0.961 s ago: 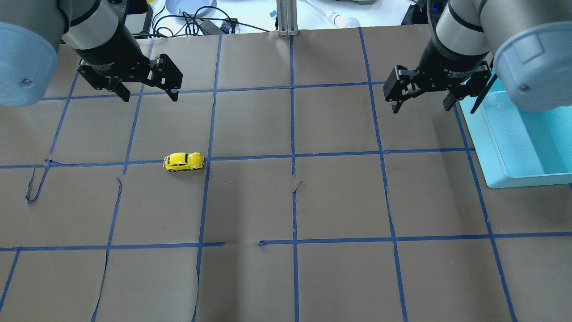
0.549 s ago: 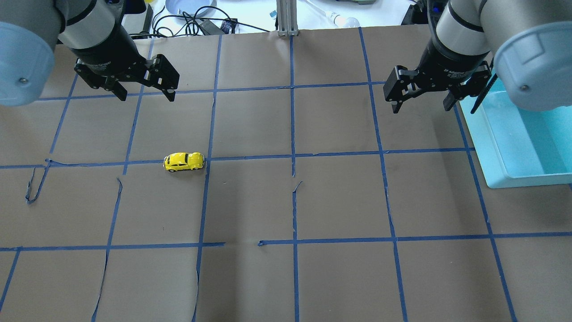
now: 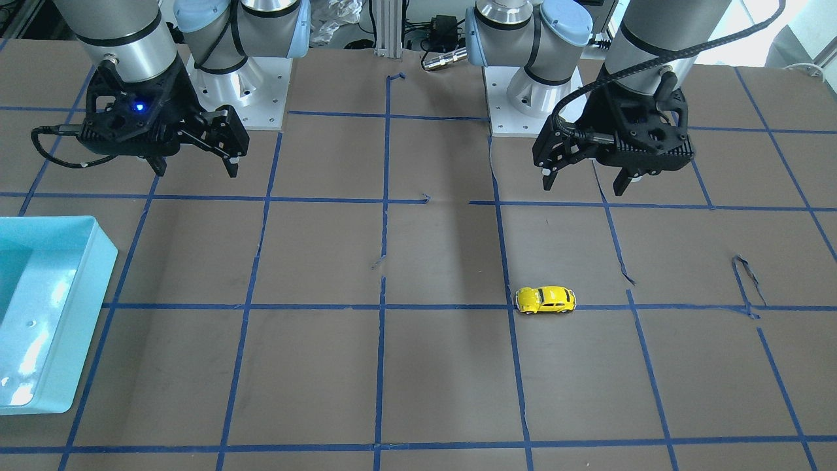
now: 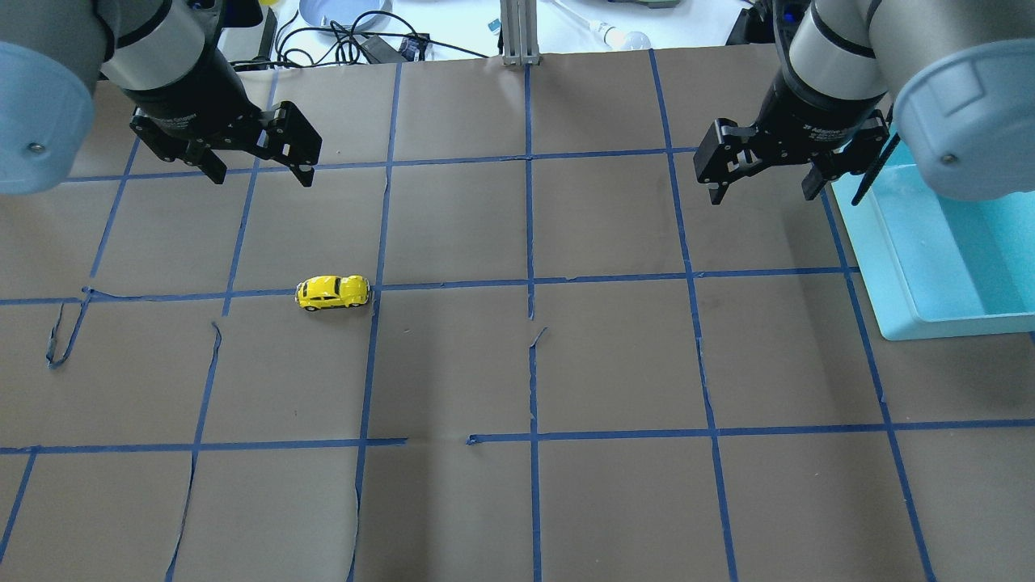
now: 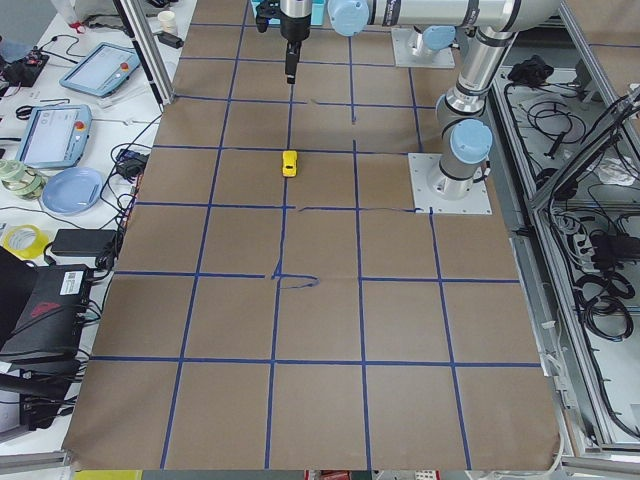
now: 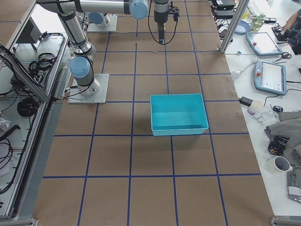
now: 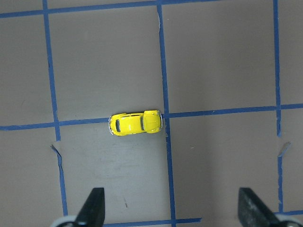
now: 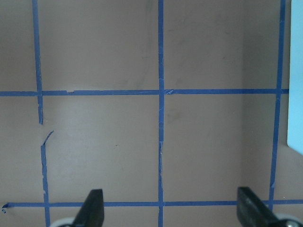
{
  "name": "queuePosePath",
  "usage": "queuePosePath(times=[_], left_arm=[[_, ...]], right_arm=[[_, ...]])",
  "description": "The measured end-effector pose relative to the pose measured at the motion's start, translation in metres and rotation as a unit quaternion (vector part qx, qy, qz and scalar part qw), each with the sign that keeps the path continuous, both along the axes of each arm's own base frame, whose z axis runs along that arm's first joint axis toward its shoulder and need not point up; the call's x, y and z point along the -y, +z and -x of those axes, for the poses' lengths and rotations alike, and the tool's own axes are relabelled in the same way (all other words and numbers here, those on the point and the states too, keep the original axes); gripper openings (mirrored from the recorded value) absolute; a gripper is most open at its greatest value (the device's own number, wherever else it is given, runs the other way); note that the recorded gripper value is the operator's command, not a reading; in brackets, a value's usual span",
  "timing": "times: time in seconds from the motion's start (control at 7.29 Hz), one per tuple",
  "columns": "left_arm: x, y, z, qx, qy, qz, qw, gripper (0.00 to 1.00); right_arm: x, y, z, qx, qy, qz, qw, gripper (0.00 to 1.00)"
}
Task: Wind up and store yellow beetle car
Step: 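Lower the left gripper down onto the yellow beetle toy car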
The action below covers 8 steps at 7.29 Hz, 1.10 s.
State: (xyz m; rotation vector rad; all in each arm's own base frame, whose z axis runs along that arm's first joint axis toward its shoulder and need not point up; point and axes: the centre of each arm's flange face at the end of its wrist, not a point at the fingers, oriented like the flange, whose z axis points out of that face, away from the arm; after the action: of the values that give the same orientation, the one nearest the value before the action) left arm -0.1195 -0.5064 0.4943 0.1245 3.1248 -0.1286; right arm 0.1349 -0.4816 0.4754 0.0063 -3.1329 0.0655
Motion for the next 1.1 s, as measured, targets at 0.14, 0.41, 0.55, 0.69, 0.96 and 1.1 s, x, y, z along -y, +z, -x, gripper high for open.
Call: queuePosePath(times=[0.14,0.41,0.55,0.69,0.96,1.1], left_arm=[[0.0,0.001,0.0,0.001,-0.002,0.0,1.0,1.0],[0.0,-0.002,-0.002,0.009,-0.038,-0.003,0.9992,1.0],[-0.001,-0.004,-0.003,0.018,-0.095,-0.006,0.9953,1.0],[-0.001,-0.008,-0.004,0.025,-0.166,-0.012,0.9858,1.0],[-0.001,-0.042,-0.004,0.026,-0.328,-0.047,0.9432,1.0],[-0.003,-0.072,-0.005,0.022,-0.402,-0.061,0.9132,1.0]], right_arm=[[0.0,0.0,0.0,0.0,0.0,0.001,1.0,1.0],[0.0,0.0,0.0,0.0,0.0,0.0,1.0,1.0],[0.0,0.0,0.0,0.0,0.0,0.0,1.0,1.0],[0.0,0.0,-0.001,0.0,-0.001,0.0,1.0,1.0],[0.0,0.0,-0.001,0.0,-0.002,-0.001,1.0,1.0],[0.0,-0.001,-0.001,0.0,-0.002,-0.002,1.0,1.0]])
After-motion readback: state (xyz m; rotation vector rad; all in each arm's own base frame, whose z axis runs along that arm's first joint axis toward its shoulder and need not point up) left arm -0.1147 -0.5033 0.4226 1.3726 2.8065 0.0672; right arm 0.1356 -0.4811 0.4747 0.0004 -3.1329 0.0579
